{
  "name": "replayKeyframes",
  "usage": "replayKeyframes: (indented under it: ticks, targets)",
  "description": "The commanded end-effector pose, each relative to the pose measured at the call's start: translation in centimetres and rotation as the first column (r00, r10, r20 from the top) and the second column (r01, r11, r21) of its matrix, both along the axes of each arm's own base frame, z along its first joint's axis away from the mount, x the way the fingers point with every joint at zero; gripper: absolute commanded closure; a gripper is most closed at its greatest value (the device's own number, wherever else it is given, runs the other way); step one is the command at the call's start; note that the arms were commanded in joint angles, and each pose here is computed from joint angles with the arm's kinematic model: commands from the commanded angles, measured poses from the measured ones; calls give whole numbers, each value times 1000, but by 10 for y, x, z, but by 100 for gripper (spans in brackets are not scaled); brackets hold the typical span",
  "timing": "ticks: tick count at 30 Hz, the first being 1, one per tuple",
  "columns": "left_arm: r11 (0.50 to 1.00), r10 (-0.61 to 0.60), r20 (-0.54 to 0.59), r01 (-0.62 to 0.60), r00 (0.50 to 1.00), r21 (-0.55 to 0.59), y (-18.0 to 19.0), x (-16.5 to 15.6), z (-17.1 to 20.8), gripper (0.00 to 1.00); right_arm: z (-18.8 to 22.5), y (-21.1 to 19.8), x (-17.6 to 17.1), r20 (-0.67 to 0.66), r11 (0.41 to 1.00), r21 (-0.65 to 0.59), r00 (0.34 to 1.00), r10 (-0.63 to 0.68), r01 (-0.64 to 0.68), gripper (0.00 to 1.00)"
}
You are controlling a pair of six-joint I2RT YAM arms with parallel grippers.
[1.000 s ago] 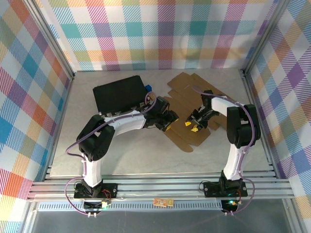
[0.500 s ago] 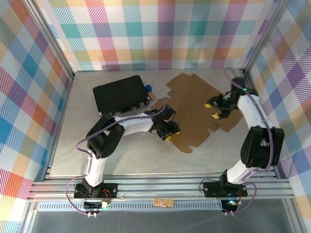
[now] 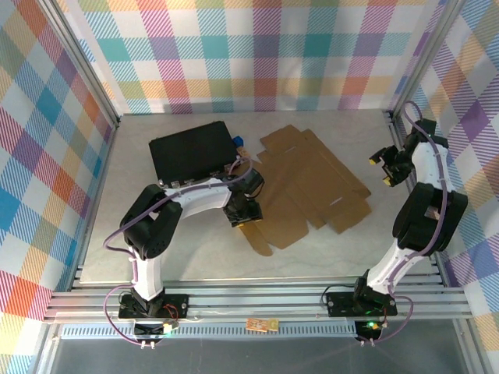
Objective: Fold the paper box
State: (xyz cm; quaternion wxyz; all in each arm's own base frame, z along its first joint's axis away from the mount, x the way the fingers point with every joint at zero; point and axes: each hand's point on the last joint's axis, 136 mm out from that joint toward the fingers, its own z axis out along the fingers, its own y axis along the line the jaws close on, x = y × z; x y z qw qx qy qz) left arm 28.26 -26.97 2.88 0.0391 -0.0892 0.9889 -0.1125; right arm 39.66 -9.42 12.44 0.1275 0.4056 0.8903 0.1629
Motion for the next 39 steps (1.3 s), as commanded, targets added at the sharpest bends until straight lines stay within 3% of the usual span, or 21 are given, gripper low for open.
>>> replayKeyframes:
  ticks: [1, 5, 15, 28, 35, 39]
  targets:
    - [987, -17, 1, 16, 1000, 161, 45, -4, 7, 46, -26, 4, -2, -77, 995, 46, 993, 89, -85, 34]
    - [991, -13, 37, 8, 999, 136, 38, 3, 26, 45, -54, 29, -11, -125, 977, 180, 983, 138, -114, 33]
    - [984, -88, 32, 92, 996, -152, -65, 2, 54, 44, -81, 44, -62, -234, 975, 170, 956, 179, -141, 33]
    - [983, -132, -48, 125, 990, -138, -79, -5, 9, 44, -73, 69, -78, -208, 937, 289, 942, 262, -196, 35]
    - [984, -141, -49, 134, 989, -114, -76, -4, 1, 44, -41, 83, -78, -121, 925, 332, 965, 234, -183, 36]
    - [984, -122, -31, 116, 992, -135, -81, 0, 11, 44, -48, 89, -86, -133, 915, 371, 967, 219, -156, 37]
